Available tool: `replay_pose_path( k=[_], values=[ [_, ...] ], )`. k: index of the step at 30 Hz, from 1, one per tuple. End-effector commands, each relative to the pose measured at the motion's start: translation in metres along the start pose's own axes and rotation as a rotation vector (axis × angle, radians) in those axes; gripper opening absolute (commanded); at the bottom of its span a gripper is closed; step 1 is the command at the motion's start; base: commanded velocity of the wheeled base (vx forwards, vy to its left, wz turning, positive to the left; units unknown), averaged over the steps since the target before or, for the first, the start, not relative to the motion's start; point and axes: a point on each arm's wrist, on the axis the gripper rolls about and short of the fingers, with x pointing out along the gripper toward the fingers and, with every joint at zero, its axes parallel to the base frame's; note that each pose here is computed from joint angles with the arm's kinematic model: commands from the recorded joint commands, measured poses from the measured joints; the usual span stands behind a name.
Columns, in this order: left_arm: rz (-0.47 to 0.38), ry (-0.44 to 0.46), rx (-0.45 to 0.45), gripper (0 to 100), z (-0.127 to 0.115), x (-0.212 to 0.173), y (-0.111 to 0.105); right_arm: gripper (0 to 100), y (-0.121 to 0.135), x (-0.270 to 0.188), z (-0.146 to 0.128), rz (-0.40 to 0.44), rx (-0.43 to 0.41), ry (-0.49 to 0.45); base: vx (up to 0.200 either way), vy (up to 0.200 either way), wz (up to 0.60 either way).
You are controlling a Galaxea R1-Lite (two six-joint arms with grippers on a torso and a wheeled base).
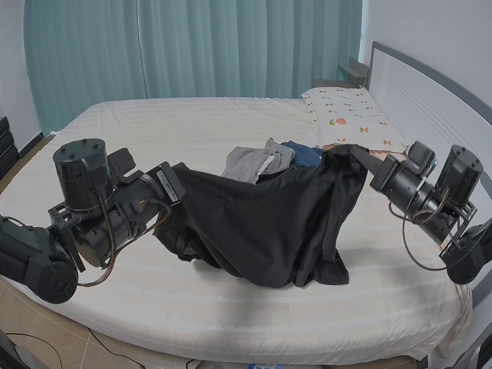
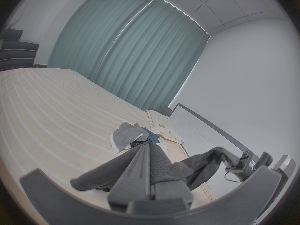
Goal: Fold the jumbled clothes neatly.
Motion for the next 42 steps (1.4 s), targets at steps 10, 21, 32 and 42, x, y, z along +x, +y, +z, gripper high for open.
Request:
replay_pose_path(
  k=[10,21,32,42],
  values=[
    [0.061,0.176,-0.191,0,-0.043,-0.029,0.032,0,-0.051,0.002,-0.084,-0.175,0.025,0.109,0.0,0.0,0.0],
    [0.112,0.249,-0.184,0,-0.061,-0.031,0.044,0,-0.042,-0.007,-0.082,-0.158,0.029,0.119,-0.164,0.0,0.0],
    [0.124,0.245,-0.182,0,-0.062,-0.03,0.045,0,-0.036,-0.01,-0.087,-0.144,0.03,0.143,0.0,0.0,0.0],
    [0.161,0.204,-0.212,0,-0.052,-0.025,0.056,0,-0.036,-0.011,-0.088,-0.145,0.03,0.147,0.0,0.06,0.0]
  ],
)
